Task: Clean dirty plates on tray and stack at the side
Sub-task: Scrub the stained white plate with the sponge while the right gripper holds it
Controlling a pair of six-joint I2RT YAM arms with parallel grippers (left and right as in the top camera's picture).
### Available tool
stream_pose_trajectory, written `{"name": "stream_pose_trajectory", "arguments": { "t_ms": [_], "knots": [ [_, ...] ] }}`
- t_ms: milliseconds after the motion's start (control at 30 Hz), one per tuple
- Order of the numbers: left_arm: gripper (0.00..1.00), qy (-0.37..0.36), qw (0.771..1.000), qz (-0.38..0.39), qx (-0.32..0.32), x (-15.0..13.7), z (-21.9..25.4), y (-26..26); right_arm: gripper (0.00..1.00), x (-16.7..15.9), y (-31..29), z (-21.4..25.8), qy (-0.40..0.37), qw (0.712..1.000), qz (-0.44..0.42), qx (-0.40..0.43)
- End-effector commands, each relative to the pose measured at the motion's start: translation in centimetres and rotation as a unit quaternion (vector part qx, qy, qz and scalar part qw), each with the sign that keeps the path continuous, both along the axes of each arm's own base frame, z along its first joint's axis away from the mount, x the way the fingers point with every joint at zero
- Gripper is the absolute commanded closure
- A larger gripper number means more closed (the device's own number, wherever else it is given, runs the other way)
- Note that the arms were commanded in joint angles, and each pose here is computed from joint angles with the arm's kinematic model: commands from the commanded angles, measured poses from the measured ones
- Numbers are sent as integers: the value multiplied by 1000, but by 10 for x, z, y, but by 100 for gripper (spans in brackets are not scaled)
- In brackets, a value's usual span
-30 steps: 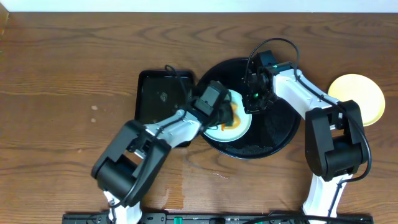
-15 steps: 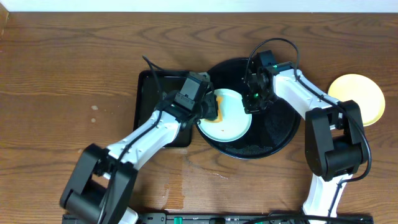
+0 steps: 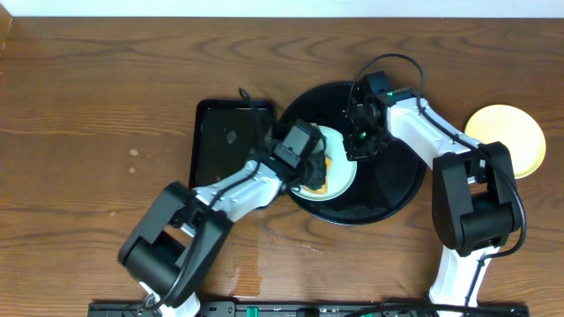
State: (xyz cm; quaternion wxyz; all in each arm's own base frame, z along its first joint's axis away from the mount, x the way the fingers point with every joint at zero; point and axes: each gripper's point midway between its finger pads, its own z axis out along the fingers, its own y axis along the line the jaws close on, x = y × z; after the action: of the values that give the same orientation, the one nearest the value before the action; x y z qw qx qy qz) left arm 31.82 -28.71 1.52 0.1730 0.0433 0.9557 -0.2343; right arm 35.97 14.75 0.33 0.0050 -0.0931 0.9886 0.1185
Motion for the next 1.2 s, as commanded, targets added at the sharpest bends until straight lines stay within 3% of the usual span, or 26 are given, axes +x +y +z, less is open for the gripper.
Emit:
{"name": "stream_pose_trajectory", "arguments": {
  "t_ms": [0,100,300,500,600,733,900,1067,1167],
  "knots": [
    [92,13,1000,-5,6,-10,-12,-8,99,-11,0,-11,20,1000,2,-17],
    [92,-6,999,7,36,-5,-17,0,99,-12,0,-11,20,1000,3,-17],
    [92,-114,976,74,172,43,-12,62,99,-13,0,-11,22,1000,4,-17],
    [92,-134,966,97,199,69,-7,98,99,-13,0,-11,22,1000,3,-17],
    [92,-121,971,90,186,67,-10,97,99,-13,0,-11,22,1000,4,-17],
    [92,-54,992,15,110,34,-19,57,99,-13,0,-11,22,1000,4,-18],
    [93,-19,997,-60,41,2,-16,12,99,-12,0,-11,21,1000,4,-18],
    [92,-50,992,-111,22,4,-2,-5,99,-12,-5,-12,19,999,3,-32],
    [92,-71,993,-93,27,18,9,3,99,-12,-13,-13,21,998,-13,-55]
  ]
}}
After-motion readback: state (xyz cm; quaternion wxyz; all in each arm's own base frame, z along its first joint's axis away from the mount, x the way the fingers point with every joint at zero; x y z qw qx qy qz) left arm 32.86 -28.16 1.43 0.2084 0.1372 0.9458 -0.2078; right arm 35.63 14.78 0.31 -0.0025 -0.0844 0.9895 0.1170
